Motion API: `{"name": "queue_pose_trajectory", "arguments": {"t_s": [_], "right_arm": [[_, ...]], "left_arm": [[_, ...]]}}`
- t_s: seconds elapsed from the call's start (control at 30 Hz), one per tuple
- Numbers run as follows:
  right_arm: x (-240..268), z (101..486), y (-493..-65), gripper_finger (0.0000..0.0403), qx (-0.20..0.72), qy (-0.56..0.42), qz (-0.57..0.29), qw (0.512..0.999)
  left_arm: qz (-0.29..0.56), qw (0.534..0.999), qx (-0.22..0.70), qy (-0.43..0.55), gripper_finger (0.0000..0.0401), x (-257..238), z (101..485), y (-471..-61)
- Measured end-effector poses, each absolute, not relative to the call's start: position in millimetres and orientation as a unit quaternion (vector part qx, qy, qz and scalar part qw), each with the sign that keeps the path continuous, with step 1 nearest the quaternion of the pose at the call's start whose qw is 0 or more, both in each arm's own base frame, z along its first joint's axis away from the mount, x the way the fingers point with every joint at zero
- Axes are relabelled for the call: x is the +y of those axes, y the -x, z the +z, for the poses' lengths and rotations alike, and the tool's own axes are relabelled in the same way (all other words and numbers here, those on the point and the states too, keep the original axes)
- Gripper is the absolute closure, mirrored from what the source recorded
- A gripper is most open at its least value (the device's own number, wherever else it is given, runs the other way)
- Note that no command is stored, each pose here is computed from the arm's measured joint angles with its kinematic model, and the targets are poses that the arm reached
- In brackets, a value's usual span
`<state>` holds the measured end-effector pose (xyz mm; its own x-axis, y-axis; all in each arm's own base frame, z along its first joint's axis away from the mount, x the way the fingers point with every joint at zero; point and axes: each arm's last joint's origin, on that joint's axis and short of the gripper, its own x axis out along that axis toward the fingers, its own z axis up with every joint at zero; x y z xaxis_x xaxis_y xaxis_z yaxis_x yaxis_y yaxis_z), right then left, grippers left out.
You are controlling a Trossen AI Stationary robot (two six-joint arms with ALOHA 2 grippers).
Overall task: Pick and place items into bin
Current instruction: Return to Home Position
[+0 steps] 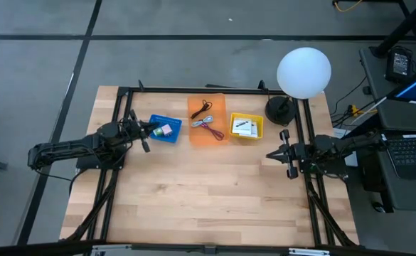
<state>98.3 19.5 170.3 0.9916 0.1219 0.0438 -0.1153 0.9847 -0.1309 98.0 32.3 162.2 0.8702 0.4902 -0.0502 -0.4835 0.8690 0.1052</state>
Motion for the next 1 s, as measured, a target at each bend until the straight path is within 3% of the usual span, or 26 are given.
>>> {"name": "queue_pose_trajectory", "arguments": {"t_s": [1.0], "right_arm": [[23.9, 169.9, -97.4, 0.0402, -0.024, 0.064, 0.073, 0.995]], "left_arm": [[0.252, 0.966, 0.038, -0.045, 0.0397, 32.3, 162.2, -98.0]]}}
